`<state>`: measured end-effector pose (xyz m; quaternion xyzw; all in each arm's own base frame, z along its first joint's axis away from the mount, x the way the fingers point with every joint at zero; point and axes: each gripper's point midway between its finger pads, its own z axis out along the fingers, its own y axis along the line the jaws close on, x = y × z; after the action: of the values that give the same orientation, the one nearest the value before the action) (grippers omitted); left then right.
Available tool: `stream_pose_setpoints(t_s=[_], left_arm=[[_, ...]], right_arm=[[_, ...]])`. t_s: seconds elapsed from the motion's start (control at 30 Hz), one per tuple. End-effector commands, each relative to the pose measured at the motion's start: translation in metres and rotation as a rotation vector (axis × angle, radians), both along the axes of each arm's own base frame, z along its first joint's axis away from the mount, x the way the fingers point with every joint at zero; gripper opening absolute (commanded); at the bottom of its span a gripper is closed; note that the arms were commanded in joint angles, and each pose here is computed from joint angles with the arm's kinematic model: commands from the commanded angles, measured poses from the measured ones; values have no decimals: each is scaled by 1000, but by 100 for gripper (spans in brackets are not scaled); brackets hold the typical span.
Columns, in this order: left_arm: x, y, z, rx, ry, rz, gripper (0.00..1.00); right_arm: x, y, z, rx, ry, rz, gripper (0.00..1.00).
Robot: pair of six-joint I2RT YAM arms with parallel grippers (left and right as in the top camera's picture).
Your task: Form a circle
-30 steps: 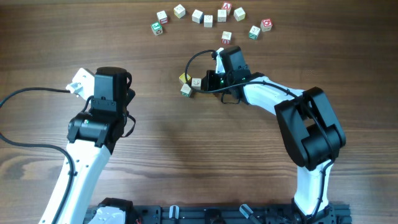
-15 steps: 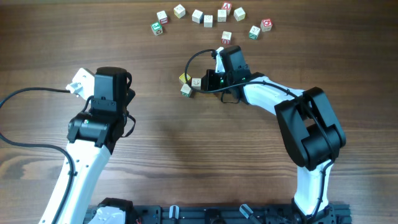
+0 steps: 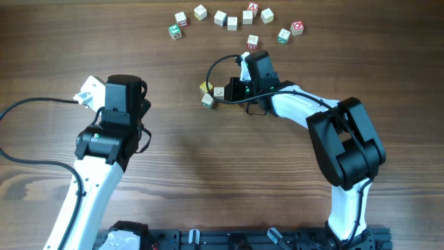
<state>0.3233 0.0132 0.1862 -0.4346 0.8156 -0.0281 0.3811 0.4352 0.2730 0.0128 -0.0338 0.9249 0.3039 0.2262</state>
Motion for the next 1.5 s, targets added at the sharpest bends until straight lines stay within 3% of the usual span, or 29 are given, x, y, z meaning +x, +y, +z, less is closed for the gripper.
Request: stream_pose_setpoints(t_s=[0.0, 0.67, 0.93, 1.2, 1.47], left_arm=[[0, 3, 4, 23, -7, 4, 4], [0, 3, 4, 23, -7, 4, 4], [0, 3, 4, 22, -7, 4, 4], [-6, 4, 6, 23, -3, 3, 4], [-55, 12, 41, 29, -57, -17, 4]], right_arm=[[-1, 5, 15, 16, -39, 32, 5], [0, 6, 18, 23, -55, 41, 5], [11, -19, 12, -67, -43, -102, 5], [14, -91, 62, -291, -100, -318, 4], [-33, -148, 157, -455, -188, -405, 5]])
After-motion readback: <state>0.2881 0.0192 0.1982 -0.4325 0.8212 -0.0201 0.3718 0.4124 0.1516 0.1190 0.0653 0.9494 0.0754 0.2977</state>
